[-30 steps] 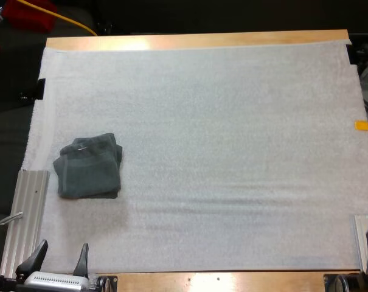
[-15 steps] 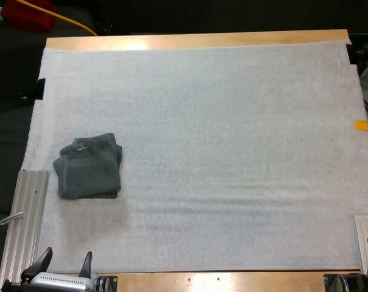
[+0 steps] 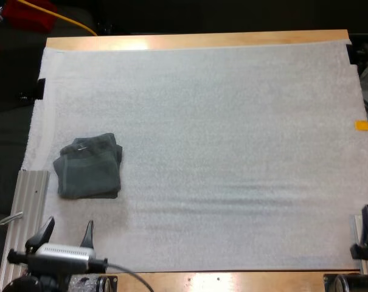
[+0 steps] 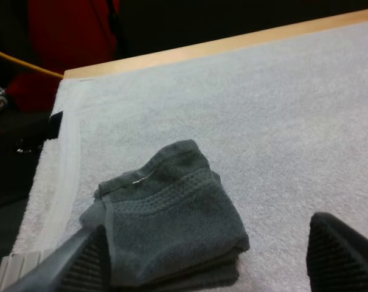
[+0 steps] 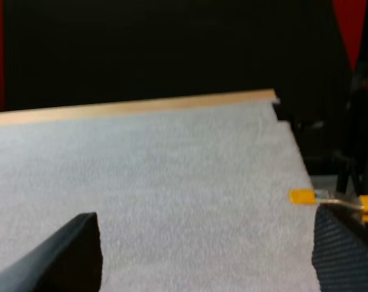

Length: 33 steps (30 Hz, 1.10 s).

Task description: Pick towel from pile, fold and stack

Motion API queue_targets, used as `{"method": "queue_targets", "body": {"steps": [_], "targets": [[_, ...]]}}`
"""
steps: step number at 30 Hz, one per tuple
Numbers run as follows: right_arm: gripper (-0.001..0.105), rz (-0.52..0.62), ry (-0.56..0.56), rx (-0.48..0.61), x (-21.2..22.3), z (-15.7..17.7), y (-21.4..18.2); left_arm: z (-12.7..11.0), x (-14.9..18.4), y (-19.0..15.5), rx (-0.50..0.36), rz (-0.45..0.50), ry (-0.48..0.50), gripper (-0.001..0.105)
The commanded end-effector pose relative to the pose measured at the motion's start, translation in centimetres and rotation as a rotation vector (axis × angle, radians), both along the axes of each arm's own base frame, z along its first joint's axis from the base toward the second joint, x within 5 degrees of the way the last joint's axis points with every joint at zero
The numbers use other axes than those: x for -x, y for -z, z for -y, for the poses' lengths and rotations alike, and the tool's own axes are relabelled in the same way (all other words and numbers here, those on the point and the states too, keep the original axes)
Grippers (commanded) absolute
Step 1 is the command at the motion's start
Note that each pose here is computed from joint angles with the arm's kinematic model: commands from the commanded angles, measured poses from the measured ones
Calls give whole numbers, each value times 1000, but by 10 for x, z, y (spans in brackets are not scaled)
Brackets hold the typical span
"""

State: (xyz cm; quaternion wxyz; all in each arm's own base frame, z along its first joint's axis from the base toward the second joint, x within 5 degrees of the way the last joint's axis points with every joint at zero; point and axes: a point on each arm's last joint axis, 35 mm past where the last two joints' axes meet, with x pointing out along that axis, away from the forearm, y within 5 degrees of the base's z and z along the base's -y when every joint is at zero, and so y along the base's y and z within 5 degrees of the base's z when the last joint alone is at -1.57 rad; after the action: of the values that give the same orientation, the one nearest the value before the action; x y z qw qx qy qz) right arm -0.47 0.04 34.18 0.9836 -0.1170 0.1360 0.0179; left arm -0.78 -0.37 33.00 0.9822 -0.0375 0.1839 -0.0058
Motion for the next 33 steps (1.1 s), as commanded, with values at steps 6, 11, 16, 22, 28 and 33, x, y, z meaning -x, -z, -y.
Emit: {"method": "queue_targets", "body": {"steps": [6, 11, 16, 22, 28, 33], "targets": [[70, -77, 0, -11, -22, 0, 27, -2, -21, 22, 1, -54, -2, 65], [70, -158, 3, -19, -33, 0, 52, -2, -27, 36, 5, -101, -2, 65], [70, -239, 4, -20, -42, 0, 77, -2, -29, 38, 5, -105, -2, 65], [70, -299, 20, -54, -48, 0, 97, -2, -29, 38, 5, -105, -2, 65], [70, -298, 31, -49, -48, 1, 97, -2, -29, 38, 5, -105, -2, 65], [70, -298, 31, -49, -48, 1, 97, -2, -29, 38, 5, -105, -2, 65]]}}
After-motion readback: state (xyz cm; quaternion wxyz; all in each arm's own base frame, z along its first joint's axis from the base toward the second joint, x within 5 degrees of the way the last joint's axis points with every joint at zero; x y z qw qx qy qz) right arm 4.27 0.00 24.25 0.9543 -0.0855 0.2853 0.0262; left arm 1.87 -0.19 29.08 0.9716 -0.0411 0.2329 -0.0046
